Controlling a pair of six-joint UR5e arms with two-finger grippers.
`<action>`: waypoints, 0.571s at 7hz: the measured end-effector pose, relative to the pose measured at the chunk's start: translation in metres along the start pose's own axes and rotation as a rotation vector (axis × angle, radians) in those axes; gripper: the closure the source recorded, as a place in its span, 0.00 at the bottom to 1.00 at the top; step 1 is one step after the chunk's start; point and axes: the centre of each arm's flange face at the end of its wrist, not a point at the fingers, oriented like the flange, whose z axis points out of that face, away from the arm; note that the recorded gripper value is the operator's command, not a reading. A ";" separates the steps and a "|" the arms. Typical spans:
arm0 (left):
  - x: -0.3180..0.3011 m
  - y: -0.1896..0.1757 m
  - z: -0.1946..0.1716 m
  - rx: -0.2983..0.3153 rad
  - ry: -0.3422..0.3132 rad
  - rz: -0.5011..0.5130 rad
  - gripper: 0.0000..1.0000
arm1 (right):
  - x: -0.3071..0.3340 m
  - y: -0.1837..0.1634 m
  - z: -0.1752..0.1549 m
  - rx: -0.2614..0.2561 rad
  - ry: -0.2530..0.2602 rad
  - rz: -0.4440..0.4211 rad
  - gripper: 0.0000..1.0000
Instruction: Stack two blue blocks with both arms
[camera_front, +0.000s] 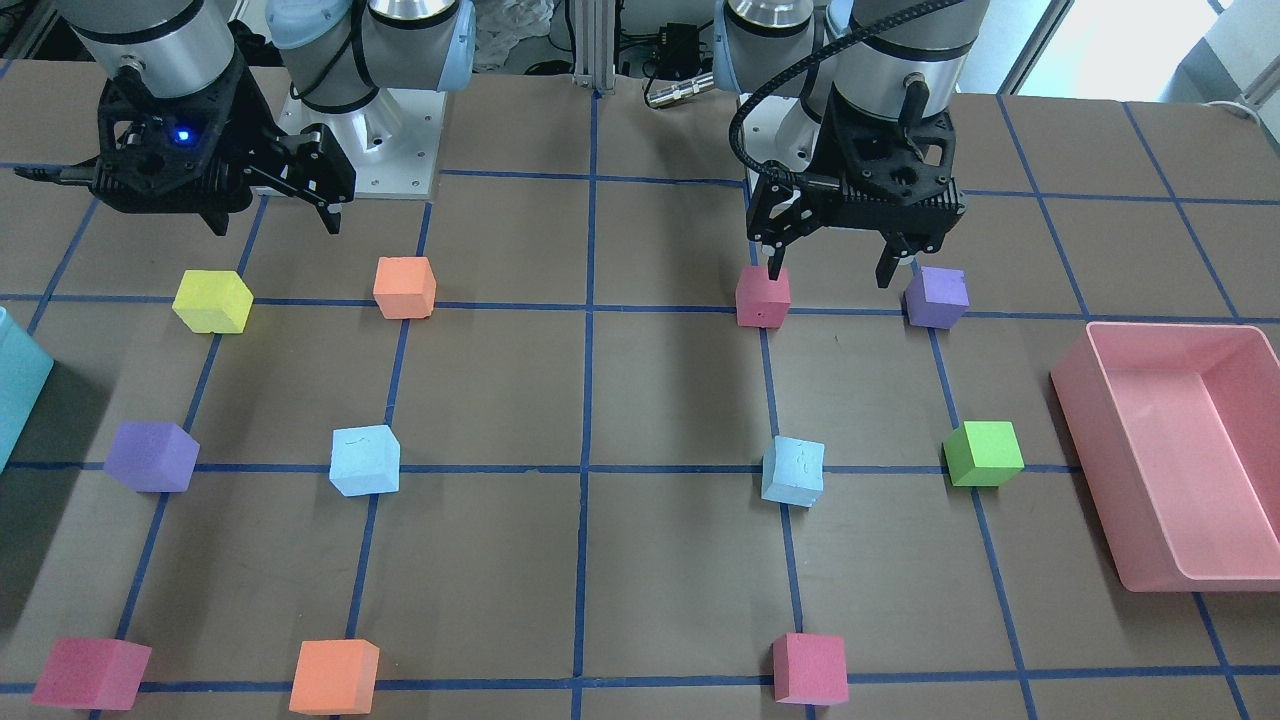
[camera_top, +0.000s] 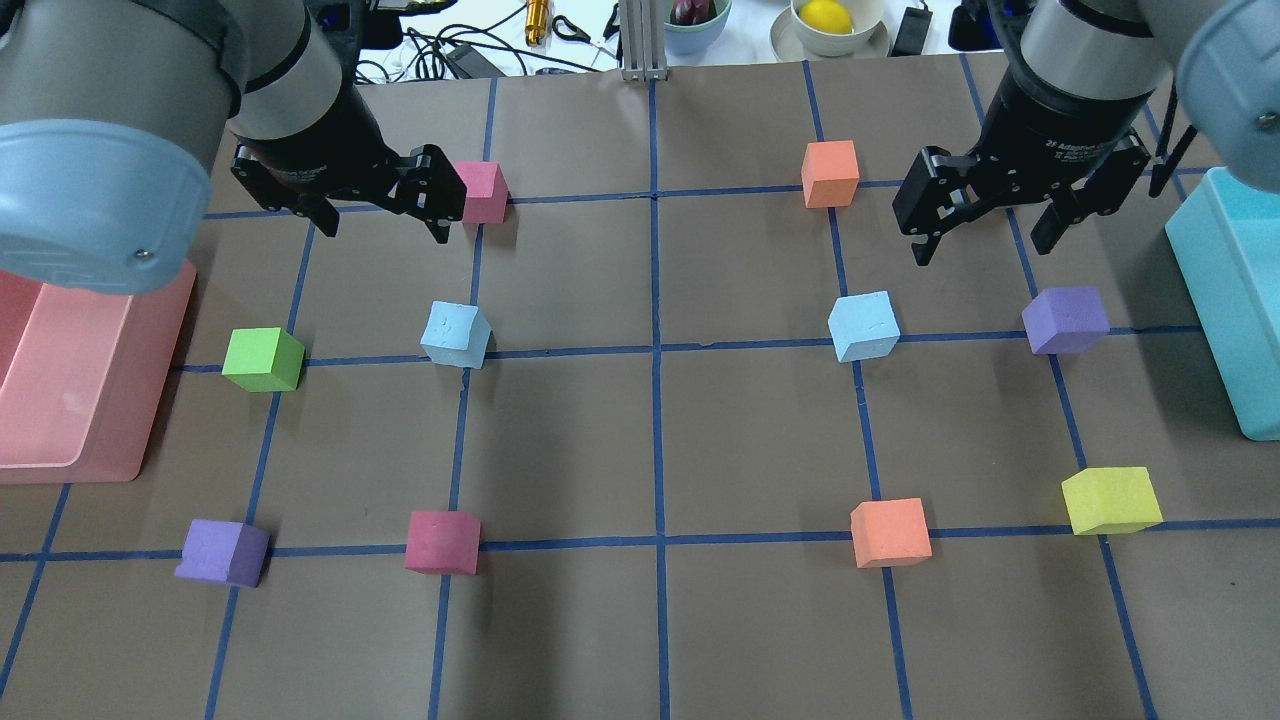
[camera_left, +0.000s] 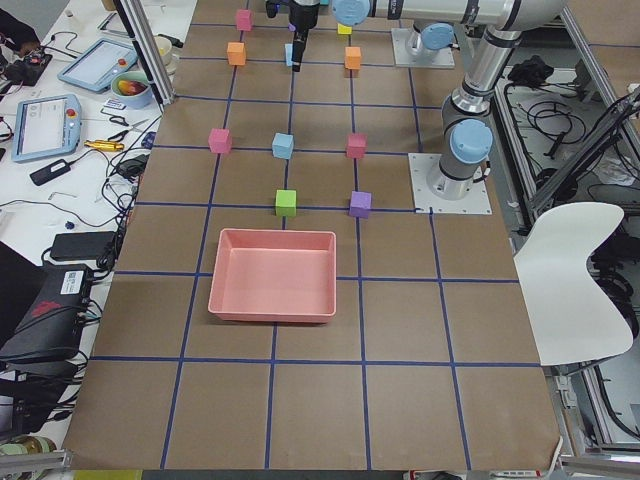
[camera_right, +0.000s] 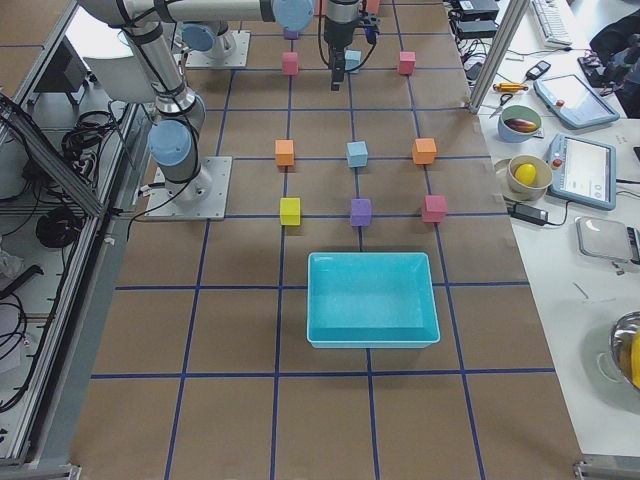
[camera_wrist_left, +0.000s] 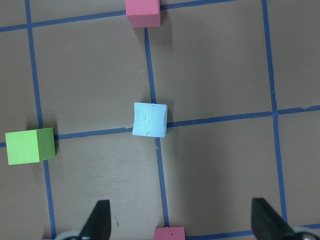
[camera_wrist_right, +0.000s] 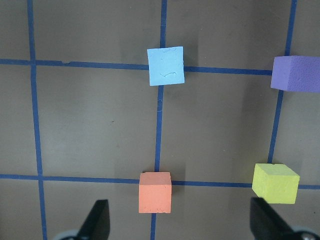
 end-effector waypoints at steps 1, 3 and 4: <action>0.000 0.000 0.000 0.000 0.000 0.000 0.00 | 0.001 0.000 0.000 -0.001 0.000 0.001 0.00; -0.001 0.001 0.002 -0.004 -0.001 -0.001 0.00 | 0.001 0.000 0.001 -0.002 0.000 0.002 0.00; -0.001 0.001 0.004 -0.009 -0.001 0.000 0.00 | 0.001 0.000 0.000 -0.001 0.000 0.001 0.00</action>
